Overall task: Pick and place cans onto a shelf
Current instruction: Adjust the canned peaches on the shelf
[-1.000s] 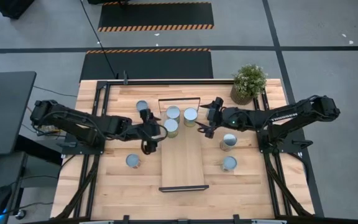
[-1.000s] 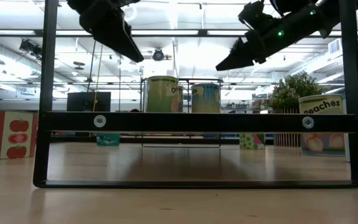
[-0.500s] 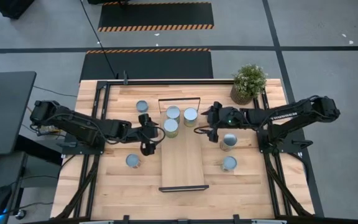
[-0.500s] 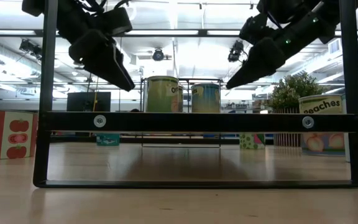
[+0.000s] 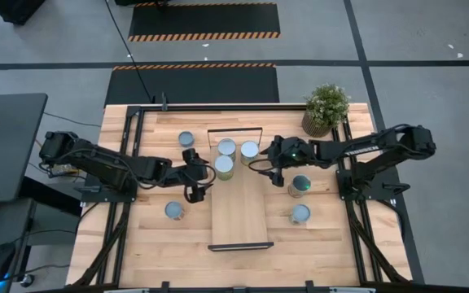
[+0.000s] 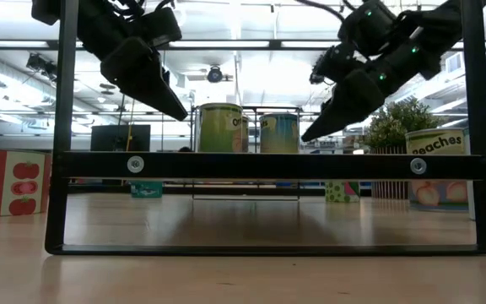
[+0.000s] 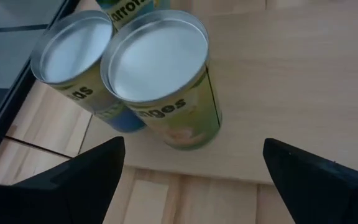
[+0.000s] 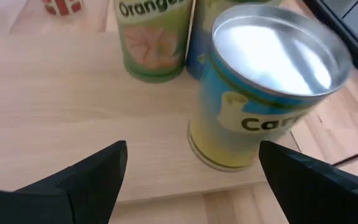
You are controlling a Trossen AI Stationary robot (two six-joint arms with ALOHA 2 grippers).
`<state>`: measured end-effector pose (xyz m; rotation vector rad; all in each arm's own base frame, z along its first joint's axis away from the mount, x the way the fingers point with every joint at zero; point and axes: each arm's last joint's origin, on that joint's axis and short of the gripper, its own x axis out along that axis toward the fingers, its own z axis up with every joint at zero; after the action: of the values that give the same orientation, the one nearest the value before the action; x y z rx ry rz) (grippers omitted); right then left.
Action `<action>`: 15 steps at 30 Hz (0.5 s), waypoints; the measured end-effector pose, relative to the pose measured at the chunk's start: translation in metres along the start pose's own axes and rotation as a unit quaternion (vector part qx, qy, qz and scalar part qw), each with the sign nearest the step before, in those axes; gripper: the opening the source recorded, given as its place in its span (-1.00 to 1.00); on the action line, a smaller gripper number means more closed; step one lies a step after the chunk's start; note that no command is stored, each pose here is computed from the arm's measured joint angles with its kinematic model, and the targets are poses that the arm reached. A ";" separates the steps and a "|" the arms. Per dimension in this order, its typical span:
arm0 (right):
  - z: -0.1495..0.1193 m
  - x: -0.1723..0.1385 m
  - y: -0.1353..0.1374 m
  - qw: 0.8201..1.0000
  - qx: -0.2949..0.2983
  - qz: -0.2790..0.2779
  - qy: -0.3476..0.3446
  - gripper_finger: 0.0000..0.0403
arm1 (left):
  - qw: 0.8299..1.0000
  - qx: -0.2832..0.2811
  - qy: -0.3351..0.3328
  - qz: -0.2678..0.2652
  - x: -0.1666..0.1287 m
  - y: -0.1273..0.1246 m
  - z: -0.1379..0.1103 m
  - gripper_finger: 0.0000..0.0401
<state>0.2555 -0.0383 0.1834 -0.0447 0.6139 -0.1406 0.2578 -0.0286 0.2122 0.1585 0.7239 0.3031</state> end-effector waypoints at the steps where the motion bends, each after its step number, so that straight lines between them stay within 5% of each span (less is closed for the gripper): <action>1: 0.000 0.003 -0.001 1.000 -0.002 -0.002 0.005 0.85 | 1.000 0.000 0.000 0.001 0.000 0.000 0.000 0.94; 15: 0.016 0.027 -0.007 1.000 -0.016 -0.016 0.015 0.85 | 1.000 -0.014 0.007 0.007 0.002 0.005 -0.001 0.94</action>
<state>0.2854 -0.0491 0.1817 -0.0831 0.6465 -0.1624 0.2578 -0.0229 0.2115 0.1355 0.7318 0.3283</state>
